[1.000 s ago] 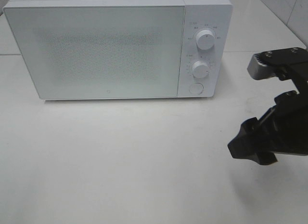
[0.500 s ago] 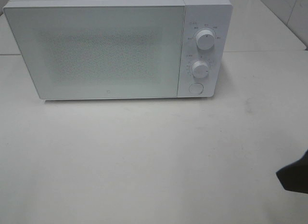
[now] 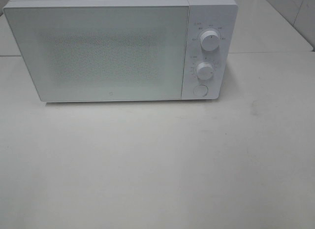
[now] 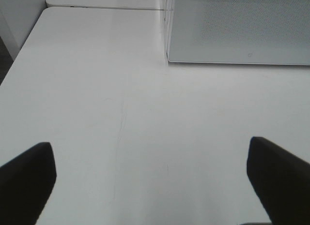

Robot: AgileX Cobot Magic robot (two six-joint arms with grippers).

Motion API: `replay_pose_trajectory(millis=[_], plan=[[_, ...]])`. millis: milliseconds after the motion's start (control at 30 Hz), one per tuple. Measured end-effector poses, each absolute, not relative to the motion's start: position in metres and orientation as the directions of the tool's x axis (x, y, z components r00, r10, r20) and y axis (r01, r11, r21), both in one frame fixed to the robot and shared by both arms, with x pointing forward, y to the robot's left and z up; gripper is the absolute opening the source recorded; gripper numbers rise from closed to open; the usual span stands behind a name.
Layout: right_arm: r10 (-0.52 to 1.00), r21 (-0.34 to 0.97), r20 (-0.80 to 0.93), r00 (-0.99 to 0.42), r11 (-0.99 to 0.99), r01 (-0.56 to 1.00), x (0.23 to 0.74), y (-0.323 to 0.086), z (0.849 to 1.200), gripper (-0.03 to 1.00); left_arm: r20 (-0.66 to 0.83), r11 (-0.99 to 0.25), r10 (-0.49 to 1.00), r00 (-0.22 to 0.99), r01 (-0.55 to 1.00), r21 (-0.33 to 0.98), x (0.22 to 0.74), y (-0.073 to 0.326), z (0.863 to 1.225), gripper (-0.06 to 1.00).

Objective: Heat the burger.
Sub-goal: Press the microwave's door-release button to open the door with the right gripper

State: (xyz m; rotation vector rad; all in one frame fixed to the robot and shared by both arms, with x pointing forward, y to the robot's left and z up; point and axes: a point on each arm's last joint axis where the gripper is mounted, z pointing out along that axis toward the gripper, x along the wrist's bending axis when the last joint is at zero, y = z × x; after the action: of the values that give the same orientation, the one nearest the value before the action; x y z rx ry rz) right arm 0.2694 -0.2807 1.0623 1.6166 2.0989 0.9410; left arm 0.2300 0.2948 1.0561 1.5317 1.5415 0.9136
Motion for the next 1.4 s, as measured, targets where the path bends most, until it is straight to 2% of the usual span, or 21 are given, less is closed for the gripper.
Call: replay_pose_trajectory(millis=[133,200,433,600,1400], plan=[[0.961,0.728,0.123,-0.247,0.082,0.681,0.258,-0.287,1.064,0.7,-0.032,0.022,0.999,0.013,0.452,0.892,0.23,0.295,1.056,0.99],[0.974,0.795,0.124,-0.189,0.016,0.607,0.245,-0.292,1.067,0.7,-0.032,0.022,0.999,0.013,0.452,0.892,0.23,0.295,1.056,0.99],[0.984,0.863,0.11,-0.138,-0.026,0.504,0.232,-0.295,1.065,0.75,-0.032,0.022,0.999,0.013,0.452,0.892,0.23,0.295,1.056,0.99],[0.989,0.864,0.106,-0.107,-0.038,0.503,0.231,-0.295,1.049,0.76,-0.032,0.022,0.999,0.013,0.452,0.892,0.23,0.295,1.056,0.99],[0.99,0.868,0.107,-0.09,-0.049,0.494,0.231,-0.294,1.049,0.76,-0.032,0.022,0.999,0.013,0.452,0.892,0.23,0.295,1.056,0.99]])
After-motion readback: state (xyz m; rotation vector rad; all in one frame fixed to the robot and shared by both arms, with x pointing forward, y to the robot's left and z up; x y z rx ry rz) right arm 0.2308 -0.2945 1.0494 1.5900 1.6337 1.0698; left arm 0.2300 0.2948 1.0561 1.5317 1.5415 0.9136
